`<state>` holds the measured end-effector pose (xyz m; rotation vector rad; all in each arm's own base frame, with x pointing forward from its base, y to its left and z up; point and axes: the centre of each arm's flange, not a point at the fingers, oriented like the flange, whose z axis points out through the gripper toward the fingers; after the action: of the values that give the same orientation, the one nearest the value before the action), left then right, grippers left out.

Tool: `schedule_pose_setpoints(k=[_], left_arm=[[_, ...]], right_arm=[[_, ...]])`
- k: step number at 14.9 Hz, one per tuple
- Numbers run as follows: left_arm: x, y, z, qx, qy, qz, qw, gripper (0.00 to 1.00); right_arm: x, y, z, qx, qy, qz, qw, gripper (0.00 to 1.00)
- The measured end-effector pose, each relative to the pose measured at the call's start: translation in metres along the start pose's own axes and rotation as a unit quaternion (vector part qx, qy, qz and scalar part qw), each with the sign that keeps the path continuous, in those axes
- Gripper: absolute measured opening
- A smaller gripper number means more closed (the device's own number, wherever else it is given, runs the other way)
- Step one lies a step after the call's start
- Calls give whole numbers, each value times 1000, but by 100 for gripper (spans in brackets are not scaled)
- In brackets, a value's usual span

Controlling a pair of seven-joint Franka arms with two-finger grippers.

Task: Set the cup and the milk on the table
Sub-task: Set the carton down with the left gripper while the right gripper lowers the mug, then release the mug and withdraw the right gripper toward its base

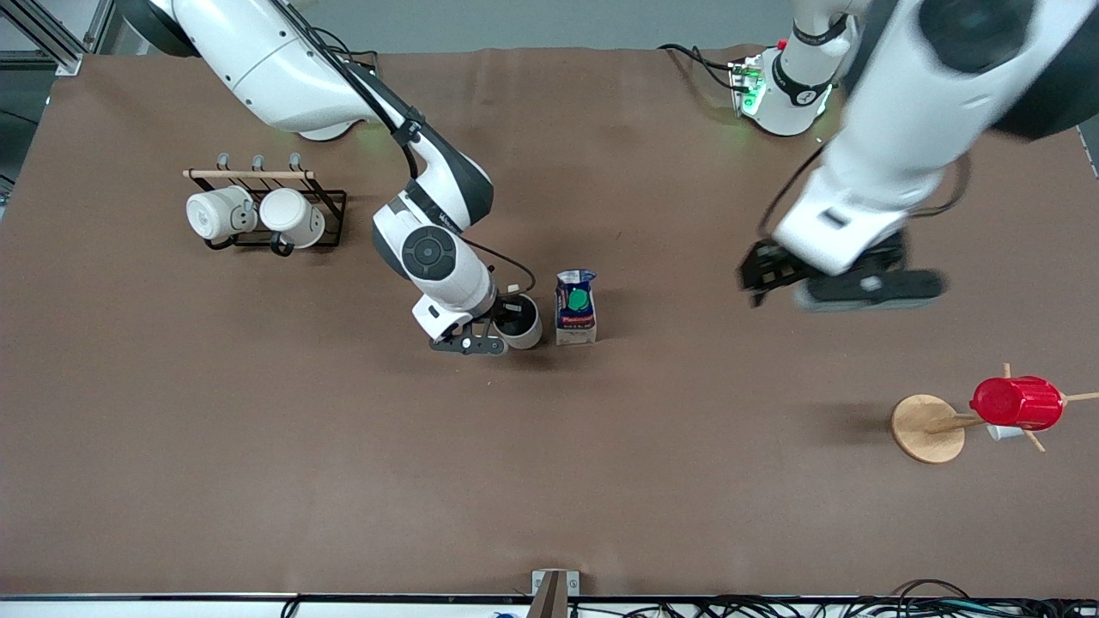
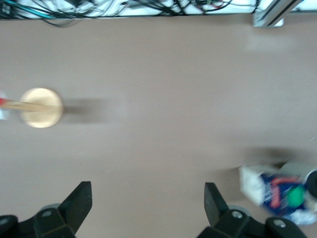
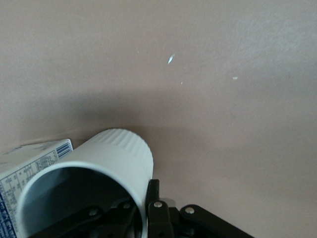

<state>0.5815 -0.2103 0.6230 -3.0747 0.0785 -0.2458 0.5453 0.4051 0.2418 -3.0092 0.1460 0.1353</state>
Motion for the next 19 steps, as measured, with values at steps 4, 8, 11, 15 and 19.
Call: schedule_pose_setpoints(k=[4, 8, 11, 15, 19], left_arm=[[-23, -67, -44, -18, -24, 21, 999, 100], [-48, -95, -45, -14, -39, 41, 998, 100], [-70, -99, -42, -8, -50, 41, 998, 100], [-78, -116, -39, -3, -55, 26, 998, 100], [-78, -118, -34, -2, -59, 24, 998, 100]], right_arm=[[0, 0, 7, 2, -1, 2, 1000, 23], [6, 6, 2, -4, -4, 8, 1000, 63], [24, 25, -50, -25, -4, 26, 999, 90], [34, 94, -195, -76, 16, 80, 994, 100], [39, 201, -313, -103, 68, 126, 984, 100]])
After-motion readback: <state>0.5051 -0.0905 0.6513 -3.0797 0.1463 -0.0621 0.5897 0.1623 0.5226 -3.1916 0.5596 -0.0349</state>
